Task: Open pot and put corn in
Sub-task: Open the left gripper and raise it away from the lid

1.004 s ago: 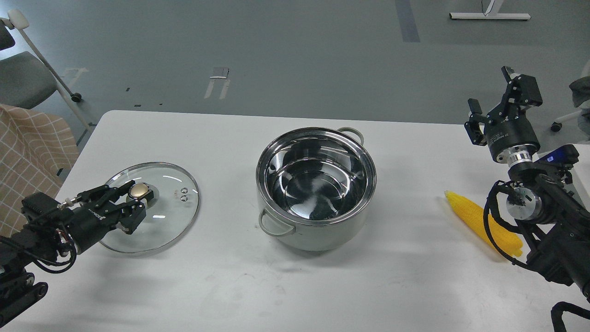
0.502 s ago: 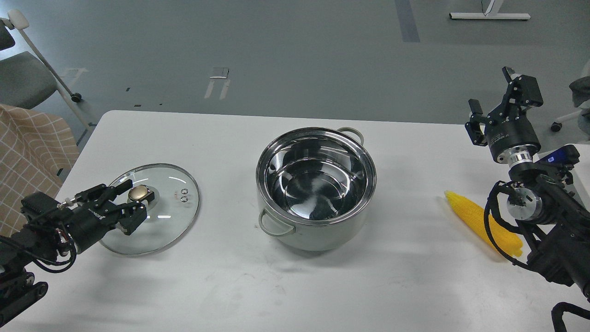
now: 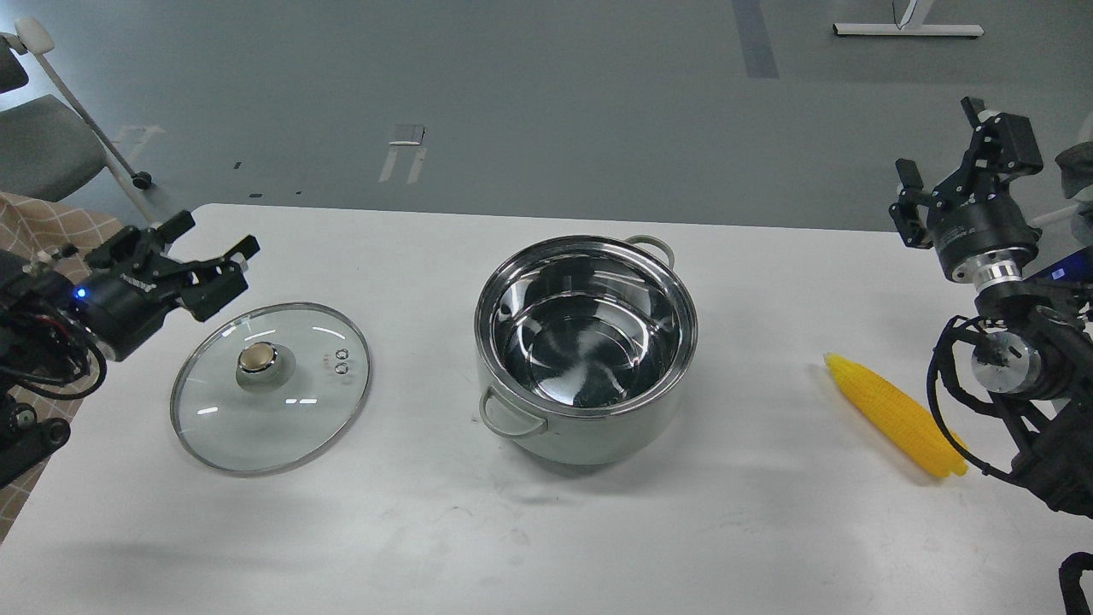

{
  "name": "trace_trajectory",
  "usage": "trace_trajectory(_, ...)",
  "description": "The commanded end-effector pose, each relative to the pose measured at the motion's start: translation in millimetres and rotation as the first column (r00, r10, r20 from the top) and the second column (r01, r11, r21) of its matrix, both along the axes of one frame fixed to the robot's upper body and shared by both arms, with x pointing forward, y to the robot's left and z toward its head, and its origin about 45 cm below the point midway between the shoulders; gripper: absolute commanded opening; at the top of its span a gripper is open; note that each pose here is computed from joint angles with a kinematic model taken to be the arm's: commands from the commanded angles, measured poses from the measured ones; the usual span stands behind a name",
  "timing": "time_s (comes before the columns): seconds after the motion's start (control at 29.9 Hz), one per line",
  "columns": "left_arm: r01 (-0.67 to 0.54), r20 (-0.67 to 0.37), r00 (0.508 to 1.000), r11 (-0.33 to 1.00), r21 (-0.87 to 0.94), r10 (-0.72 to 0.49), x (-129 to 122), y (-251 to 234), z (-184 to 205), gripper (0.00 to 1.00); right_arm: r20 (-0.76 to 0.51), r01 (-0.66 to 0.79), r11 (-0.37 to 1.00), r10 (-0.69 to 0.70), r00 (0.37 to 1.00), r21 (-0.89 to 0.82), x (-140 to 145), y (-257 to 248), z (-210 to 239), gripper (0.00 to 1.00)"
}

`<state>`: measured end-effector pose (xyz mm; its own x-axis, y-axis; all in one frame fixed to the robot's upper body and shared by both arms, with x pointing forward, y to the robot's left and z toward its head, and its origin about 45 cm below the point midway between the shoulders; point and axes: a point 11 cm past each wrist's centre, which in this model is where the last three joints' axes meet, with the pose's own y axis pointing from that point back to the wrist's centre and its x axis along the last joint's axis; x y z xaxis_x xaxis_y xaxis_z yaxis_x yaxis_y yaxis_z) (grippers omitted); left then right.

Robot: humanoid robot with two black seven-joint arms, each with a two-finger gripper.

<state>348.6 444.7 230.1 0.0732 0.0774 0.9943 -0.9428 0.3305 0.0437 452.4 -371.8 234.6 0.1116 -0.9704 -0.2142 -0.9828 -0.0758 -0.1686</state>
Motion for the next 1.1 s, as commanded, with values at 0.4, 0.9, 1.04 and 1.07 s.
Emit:
trace_trajectory(0.4, 0.011, -0.104, 0.986, 0.676, -0.737, -0.13, 120, -67, 118, 0.95, 0.143, -0.043, 0.962, 0.084, 0.986, -0.271, 25, -24, 116, 1.0)
trace_trajectory(0.9, -0.129, -0.153, 0.926, 0.092, -0.987, -0.346, 140, -121, 67, 0.96, -0.12, -0.28, 0.521, 0.318, 0.94, -0.806, -41, -37, 124, 1.0)
trace_trajectory(1.04, -0.142, -0.161, 0.917, 0.078, -0.987, -0.364, 139, -133, 58, 0.96, -0.272, -0.357, 0.236, 0.327, 0.905, -0.904, -75, -51, 111, 1.0)
trace_trajectory(1.07, -0.143, -0.161, 0.916, 0.076, -0.987, -0.367, 139, -135, 57, 0.96, -0.305, -0.376, 0.185, 0.323, 0.896, -0.908, -81, -54, 107, 1.0)
